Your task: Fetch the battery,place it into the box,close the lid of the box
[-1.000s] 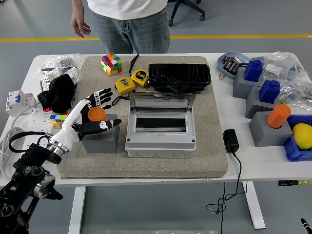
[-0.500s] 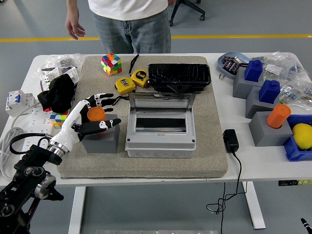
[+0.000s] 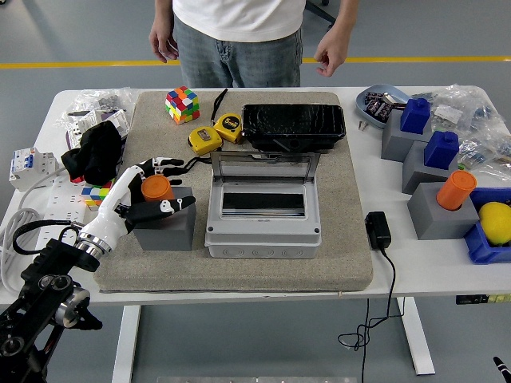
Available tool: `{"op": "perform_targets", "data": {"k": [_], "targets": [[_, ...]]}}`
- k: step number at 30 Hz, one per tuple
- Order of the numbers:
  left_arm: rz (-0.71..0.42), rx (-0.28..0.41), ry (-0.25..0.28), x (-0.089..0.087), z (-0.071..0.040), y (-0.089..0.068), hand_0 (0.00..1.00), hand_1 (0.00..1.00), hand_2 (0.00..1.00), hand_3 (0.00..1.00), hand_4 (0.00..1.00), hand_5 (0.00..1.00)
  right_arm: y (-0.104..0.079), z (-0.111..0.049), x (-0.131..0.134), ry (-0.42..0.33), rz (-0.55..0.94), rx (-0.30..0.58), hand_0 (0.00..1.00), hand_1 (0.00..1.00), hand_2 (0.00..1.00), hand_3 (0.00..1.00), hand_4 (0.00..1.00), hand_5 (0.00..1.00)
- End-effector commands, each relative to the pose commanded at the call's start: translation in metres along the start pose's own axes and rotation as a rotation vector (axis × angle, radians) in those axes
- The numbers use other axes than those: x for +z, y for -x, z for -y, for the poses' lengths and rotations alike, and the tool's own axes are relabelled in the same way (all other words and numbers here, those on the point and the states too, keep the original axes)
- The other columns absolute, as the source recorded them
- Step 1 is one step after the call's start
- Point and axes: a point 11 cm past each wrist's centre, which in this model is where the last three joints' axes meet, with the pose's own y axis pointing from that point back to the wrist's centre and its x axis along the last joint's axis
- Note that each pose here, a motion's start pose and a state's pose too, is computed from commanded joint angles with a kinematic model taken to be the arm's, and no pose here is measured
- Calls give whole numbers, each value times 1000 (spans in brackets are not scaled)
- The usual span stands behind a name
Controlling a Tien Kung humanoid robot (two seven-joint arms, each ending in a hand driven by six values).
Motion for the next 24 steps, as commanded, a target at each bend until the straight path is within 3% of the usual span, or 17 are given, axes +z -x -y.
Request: {"op": "perform_targets", "data": {"k": [1, 2, 7, 8, 24], "targets": [[1, 0, 0, 0, 0, 0, 678, 727, 576, 542, 998, 2, 0, 0, 0, 0, 1, 0, 987, 941, 875, 874, 998, 998], [2, 0, 0, 0, 0, 0, 582, 640, 495, 465, 998, 2, 0, 0, 0, 0, 1, 0, 986, 941, 874, 873, 998, 998], [0, 5, 1, 0, 0, -1, 582, 640, 495, 465, 998, 2, 1, 0, 1, 2, 3, 0, 986, 941, 874, 873, 998, 998], [0, 5, 2, 0, 0, -1, 503, 587, 452, 428, 998, 2, 0, 0, 1, 2, 3, 0, 986, 941, 875, 873, 998, 998], [-9, 16, 4, -1, 0, 0, 460, 541, 418, 394, 998, 2, -2, 0, -1, 0, 11, 8, 986, 941, 875, 873, 998, 998]]}}
